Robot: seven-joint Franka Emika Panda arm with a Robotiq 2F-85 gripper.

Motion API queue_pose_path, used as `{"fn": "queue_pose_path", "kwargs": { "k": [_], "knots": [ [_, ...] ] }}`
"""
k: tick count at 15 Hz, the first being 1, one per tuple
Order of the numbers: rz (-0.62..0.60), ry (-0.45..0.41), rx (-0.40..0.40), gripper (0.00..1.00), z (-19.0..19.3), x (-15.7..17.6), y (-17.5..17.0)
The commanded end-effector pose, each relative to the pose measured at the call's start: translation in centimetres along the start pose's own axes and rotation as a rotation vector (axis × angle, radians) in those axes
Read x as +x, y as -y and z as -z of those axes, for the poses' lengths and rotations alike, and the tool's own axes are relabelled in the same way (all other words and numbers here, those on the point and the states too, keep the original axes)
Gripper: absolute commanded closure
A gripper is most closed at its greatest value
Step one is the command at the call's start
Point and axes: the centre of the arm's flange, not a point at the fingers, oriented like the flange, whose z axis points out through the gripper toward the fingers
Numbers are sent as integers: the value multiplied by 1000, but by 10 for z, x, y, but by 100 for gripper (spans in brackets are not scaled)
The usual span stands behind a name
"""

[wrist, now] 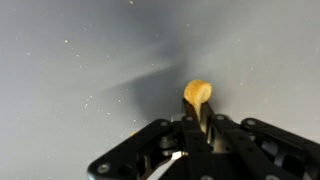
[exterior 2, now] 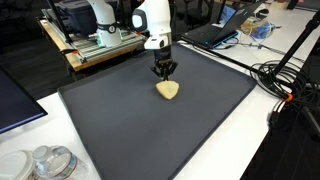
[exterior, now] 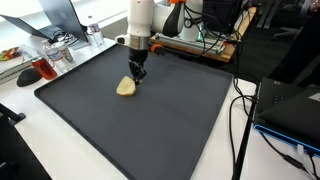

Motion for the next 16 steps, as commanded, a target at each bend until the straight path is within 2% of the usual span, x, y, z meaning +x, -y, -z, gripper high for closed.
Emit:
{"fn": "queue_pose_path", "kwargs": {
  "k": [1, 8, 9, 11, 14, 16],
  "knots": [
    [52, 27, 22, 98, -3, -3, -3],
    [106, 100, -4, 98, -15, -10, -2],
    [114, 104, -12, 68, -13, -11, -3],
    [116, 102, -26, 58, -7, -13, -4],
    [116, 101, -37, 38, 5, -12, -8],
    [118, 133, -25, 23, 14, -12, -8]
  ]
}}
